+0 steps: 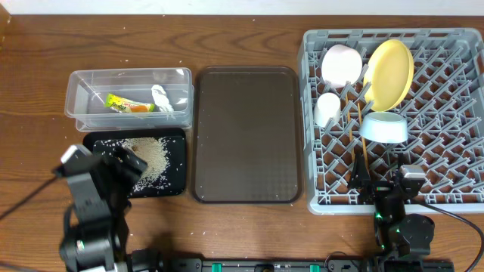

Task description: Sort waste into correct bins and load items into the dishwasher rack

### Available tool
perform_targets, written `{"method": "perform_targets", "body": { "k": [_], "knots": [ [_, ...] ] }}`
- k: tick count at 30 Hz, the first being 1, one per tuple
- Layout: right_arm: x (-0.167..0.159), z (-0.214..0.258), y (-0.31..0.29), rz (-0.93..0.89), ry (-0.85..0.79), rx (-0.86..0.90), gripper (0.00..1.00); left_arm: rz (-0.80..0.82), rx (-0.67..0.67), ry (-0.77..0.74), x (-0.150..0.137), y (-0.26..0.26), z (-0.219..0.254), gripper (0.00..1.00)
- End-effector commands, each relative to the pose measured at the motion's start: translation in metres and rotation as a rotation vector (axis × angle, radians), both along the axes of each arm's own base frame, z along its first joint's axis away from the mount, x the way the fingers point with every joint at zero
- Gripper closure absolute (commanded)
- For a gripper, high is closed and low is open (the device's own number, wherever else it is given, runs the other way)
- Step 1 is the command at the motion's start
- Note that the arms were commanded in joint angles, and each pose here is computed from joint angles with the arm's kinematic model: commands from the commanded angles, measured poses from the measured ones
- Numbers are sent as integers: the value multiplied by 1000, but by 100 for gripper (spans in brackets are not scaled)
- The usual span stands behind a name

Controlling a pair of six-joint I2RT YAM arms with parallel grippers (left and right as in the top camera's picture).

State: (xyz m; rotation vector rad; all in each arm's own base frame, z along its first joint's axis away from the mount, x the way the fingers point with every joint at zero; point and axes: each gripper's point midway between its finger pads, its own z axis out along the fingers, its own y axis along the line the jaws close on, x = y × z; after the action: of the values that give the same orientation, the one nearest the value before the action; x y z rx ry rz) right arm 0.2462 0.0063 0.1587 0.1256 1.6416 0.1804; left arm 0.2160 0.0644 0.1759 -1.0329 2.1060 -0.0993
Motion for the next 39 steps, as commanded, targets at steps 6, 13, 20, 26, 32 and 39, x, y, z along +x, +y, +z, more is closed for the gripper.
{"method": "perform_targets", "body": {
  "k": [6, 13, 20, 26, 32, 39],
  "knots": [
    [0, -1, -1, -4, -2, -4, 1, -61, 24, -206, -12, -17, -15, 2],
    [0, -1, -1, -4, -2, -4, 1, -176, 29, -512, 14, -37, 6, 2],
    [0, -1, -1, -4, -2, -4, 1, -209, 58, -717, 27, -41, 17, 2],
    [0, -1, -1, -4, -2, -4, 1, -214, 59, -728, 28, -43, 7, 2],
    [0, -1, -1, -4, -2, -4, 1, -214, 56, -711, 29, -43, -7, 2],
    [0, -1, -1, -4, -2, -4, 1, -232, 60, -664, 28, -45, -29, 2]
  ]
}}
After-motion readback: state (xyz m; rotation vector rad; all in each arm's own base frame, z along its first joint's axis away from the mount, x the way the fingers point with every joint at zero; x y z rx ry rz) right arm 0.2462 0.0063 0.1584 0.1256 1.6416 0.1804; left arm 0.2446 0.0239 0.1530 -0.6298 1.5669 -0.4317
